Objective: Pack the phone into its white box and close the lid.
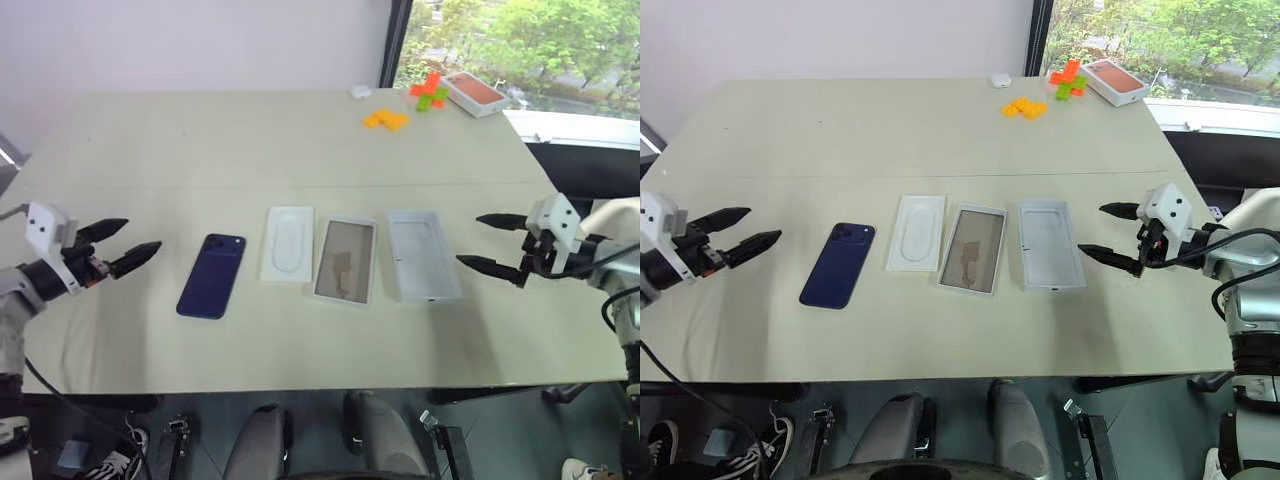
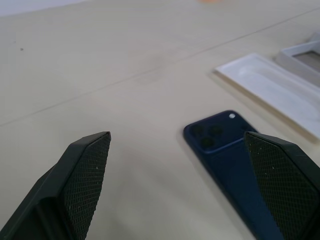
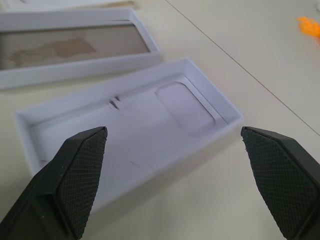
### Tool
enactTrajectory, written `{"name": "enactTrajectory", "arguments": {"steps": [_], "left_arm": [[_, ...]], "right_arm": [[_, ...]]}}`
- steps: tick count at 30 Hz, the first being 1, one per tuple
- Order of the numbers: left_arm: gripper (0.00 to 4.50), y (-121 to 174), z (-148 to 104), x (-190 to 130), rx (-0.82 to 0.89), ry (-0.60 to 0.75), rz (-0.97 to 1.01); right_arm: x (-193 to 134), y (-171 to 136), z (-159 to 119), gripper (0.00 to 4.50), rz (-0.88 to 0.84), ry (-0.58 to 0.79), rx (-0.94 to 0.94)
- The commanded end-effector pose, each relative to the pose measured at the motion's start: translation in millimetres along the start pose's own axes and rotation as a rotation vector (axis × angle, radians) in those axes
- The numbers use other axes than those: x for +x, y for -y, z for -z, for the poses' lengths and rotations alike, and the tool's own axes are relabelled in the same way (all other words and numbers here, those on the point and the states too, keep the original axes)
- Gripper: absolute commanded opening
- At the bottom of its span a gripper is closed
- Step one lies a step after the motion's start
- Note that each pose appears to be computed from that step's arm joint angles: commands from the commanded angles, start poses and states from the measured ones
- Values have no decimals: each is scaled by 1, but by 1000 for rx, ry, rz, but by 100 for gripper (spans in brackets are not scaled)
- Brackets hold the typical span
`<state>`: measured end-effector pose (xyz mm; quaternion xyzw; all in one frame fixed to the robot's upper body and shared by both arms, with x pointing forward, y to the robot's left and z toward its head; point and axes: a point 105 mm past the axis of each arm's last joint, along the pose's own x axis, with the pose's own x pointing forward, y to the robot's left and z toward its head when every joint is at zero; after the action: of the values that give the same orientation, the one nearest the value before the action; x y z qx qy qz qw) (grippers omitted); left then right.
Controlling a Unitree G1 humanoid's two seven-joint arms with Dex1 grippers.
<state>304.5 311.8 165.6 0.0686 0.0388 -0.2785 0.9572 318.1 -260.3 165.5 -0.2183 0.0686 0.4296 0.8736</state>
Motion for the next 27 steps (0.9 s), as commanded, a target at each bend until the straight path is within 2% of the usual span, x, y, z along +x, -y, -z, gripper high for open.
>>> {"name": "enactTrajectory", "arguments": {"steps": [1, 6, 9, 12, 14, 19, 24, 27], "left_arm": [[449, 4, -11, 1, 46, 31, 17], [449, 6, -10, 12, -15, -4, 44], [449, 14, 3, 24, -167, -168, 78], [449, 33, -25, 47, -251, -46, 141], [449, 45, -36, 58, -279, -11, 160], [449, 77, -19, 89, -477, -169, 132], [449, 94, -28, 118, -645, -98, 104], [449, 102, -24, 122, -624, -145, 97]], "right_arm": [[-4, -3, -14, 450, -31, 37, -18], [-3, -4, -15, 450, -14, 39, -34], [-2, -1, -16, 450, 7, 25, -44], [6, -1, -23, 450, 18, 23, -85], [10, -4, -23, 450, 14, 7, -116], [27, -7, -49, 450, 5, 70, -154], [35, -9, -49, 450, -1, 78, -171], [35, -9, -49, 450, 1, 82, -163]]}}
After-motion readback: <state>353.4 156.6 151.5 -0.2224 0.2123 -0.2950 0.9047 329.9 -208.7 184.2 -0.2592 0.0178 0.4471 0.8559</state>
